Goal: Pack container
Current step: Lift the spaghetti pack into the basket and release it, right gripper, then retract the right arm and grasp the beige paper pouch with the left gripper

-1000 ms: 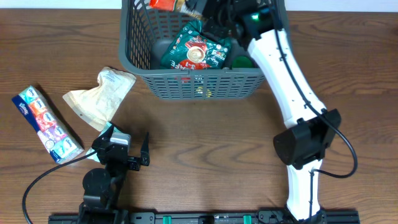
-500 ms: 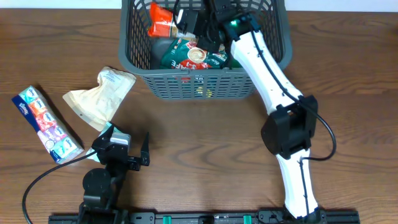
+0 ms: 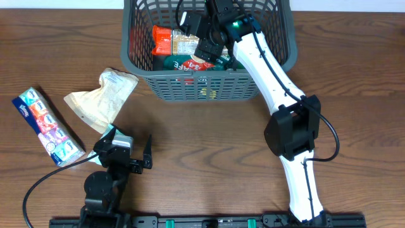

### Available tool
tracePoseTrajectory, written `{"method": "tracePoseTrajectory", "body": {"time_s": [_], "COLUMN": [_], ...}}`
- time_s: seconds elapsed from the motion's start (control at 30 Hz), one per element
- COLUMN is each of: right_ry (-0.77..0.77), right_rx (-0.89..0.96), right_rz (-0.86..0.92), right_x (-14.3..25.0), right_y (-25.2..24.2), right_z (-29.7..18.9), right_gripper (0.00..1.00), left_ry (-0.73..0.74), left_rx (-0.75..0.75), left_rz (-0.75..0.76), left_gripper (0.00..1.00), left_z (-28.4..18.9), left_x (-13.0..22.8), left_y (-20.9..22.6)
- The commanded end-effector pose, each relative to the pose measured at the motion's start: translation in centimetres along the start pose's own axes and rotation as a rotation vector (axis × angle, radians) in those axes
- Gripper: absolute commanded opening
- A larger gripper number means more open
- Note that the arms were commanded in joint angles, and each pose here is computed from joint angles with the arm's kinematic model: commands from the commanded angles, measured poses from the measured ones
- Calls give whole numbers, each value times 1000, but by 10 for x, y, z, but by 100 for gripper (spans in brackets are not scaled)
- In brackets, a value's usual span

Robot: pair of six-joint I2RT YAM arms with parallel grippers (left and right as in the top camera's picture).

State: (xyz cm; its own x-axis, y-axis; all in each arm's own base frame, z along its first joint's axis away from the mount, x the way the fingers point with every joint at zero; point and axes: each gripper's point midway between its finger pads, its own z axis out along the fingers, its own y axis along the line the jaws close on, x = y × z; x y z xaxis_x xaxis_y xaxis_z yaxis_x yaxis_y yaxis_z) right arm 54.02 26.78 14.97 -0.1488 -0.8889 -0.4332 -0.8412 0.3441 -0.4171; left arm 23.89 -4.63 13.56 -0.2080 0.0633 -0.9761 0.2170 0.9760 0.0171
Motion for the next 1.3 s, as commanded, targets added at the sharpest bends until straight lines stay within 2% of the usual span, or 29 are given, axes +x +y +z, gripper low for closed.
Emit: {"method": "tracePoseTrajectory", "body": {"time_s": [0.0, 0.13, 0.27, 0.5, 0.6, 0.7, 0.83, 0.93, 1.1, 1.27], "right_ry": [-26, -40, -83, -235, -306, -335, -337, -284, -125, 53], "right_rx": [26, 38, 75, 193, 271, 373, 485, 552, 592, 533], "right_rz": [52, 129, 202, 392, 508, 681, 915, 1098, 1270, 1364], "right_x": [-9, -13, -25, -47, -40, -12, 52, 108, 180, 223], "right_y": [-9, -13, -24, -59, -78, -99, -117, -118, -106, -85], "right_z": [-13, -22, -52, -162, -228, -286, -357, -389, -400, -382], "right_gripper": [99, 99, 99, 99, 99, 99, 99, 99, 99, 99], "left_ry": [40, 40, 40, 25, -9, 1, 64, 130, 319, 652], "left_rx": [22, 22, 22, -7, -12, -82, -256, -334, -384, -431], "left_rz": [-12, -12, -12, -11, -70, -103, -90, -83, -76, -75], "left_gripper": [98, 99, 98, 98, 98, 98, 98, 98, 98, 98], "left_z": [2, 2, 2, 0, -6, -21, -51, -61, -48, -32], "left_x": [14, 14, 14, 7, -14, -41, -95, -140, -187, -192], "left_y": [-4, -4, -4, 1, 2, 14, 43, 57, 71, 90]}}
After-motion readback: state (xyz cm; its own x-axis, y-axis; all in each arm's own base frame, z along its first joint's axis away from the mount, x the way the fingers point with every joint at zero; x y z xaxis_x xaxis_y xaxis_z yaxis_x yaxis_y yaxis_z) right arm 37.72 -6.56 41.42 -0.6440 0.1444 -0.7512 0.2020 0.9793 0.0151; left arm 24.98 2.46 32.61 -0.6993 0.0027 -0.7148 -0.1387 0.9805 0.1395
